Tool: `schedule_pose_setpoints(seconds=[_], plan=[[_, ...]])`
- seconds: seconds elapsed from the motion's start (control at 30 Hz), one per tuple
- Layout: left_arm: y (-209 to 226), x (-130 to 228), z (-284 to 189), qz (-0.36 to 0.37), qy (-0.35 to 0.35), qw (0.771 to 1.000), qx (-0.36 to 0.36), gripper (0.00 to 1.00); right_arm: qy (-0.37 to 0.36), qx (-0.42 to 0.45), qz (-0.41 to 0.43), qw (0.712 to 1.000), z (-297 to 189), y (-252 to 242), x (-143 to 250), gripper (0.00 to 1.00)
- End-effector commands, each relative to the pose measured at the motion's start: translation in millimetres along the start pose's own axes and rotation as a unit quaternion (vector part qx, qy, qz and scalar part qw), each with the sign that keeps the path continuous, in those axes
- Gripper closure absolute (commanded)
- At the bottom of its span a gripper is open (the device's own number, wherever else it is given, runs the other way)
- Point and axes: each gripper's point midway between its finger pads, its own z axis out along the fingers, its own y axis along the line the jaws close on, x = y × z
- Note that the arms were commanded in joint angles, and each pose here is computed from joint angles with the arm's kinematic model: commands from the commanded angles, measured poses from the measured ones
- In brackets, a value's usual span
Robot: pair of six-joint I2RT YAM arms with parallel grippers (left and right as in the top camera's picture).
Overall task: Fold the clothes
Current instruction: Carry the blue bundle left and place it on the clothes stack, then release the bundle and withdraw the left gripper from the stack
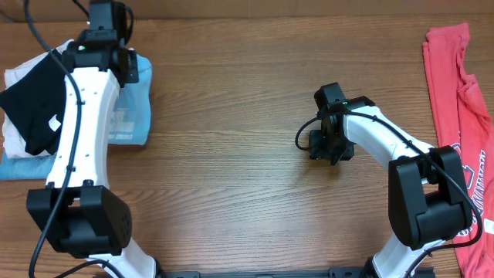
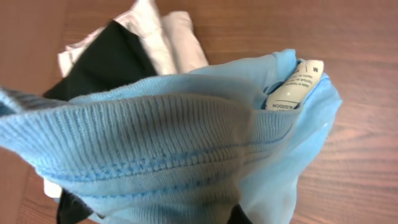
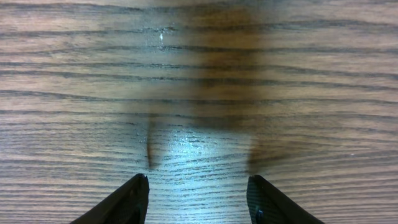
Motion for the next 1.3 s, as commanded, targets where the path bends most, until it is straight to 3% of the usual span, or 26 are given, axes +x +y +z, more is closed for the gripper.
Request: schedule_pose_setpoints(seconds=[0.0,0.47,0.77,1.1,1.27], plan=[[38.1,-25.0,-35.6,-0.032,-0.055,0.998,-0.021,0.96,-0.001,0.005,0.005,1.000,0.6,-3.1,-0.7,0.45],[98.7,-40.9,-44.4,-0.096,-0.082,0.991,-0.040,0.96,0.001,0.005,0.005,1.000,0.6,-3.4,0.3,0.45],[136.0,-38.7,-24.5,-0.129,-0.092,0.987,0.021,0.96,0.004,0.006,0.005,1.000,0.6,-3.8,1.9,0.45],[177.7,-32.5,28.8,-0.170,-0.084,0.982,0.014,0.96,0.005,0.001,0.005,1.000,0.6,-2.0,2.3,0.45],[195.2,-30.3,53.9,-0.185,-0.085,0.979,0.001,0.87,0.005,0.001,0.005,1.000,0.6,-2.0,2.2,0.46]])
